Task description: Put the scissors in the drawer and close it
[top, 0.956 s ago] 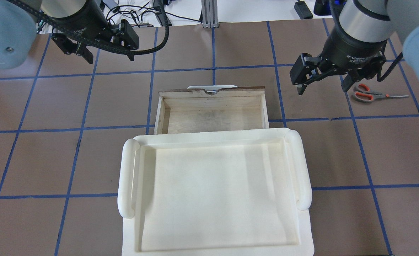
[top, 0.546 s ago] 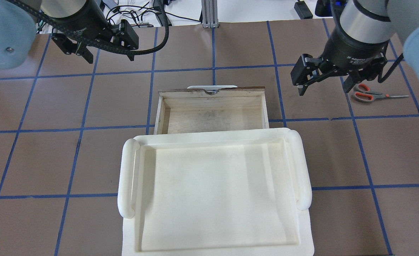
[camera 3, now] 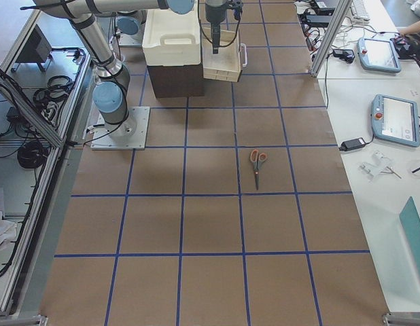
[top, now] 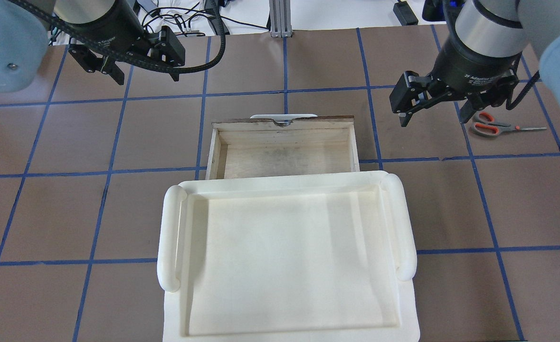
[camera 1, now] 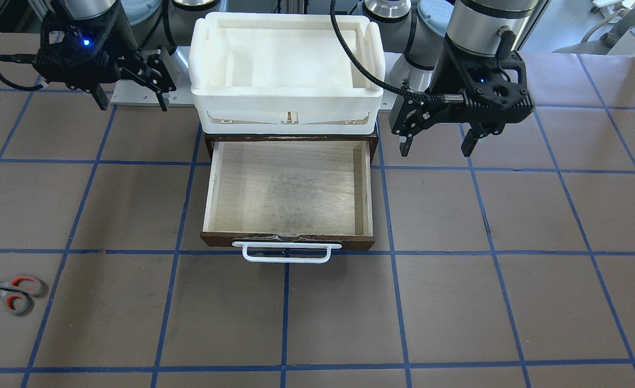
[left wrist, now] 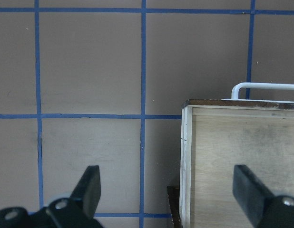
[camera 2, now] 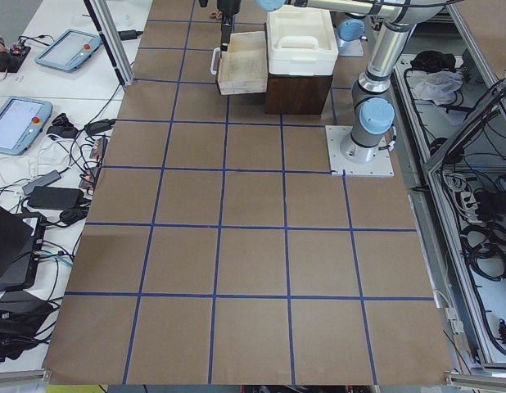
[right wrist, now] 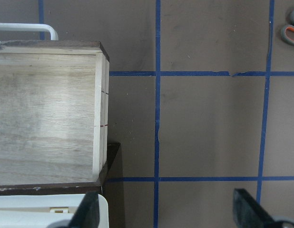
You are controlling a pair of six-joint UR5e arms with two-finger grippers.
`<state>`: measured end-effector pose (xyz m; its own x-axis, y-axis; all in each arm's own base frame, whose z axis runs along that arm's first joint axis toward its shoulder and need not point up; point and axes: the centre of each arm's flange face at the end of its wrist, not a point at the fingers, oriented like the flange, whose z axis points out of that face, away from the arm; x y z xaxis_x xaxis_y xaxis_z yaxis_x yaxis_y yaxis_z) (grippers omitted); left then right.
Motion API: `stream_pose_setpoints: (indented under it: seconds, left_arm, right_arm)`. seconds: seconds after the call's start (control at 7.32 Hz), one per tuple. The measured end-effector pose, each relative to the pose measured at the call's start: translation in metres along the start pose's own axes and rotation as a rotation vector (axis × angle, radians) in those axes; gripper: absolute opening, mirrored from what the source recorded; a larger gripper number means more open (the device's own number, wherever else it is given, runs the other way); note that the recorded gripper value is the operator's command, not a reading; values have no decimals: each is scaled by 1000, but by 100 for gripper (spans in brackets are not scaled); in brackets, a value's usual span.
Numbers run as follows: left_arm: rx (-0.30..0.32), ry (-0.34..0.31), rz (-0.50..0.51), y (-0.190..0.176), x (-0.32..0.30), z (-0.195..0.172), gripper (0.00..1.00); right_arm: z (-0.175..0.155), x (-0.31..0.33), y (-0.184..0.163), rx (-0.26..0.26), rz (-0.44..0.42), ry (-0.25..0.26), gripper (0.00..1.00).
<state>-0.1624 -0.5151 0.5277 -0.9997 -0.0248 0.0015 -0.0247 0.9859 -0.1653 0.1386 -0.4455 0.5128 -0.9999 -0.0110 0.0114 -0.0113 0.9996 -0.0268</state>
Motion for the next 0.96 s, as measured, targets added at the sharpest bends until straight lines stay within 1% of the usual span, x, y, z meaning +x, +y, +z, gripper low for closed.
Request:
stream_pose_setpoints:
  seconds: [0.82,0.96]
  left_arm:
    - [0,1,0,0,0,0,100]
    - [0,1,0,0,0,0,100]
  right_arm:
    - [2,12,-5,-3,17,5,100]
    - [3,17,-7,-2,1,8,100]
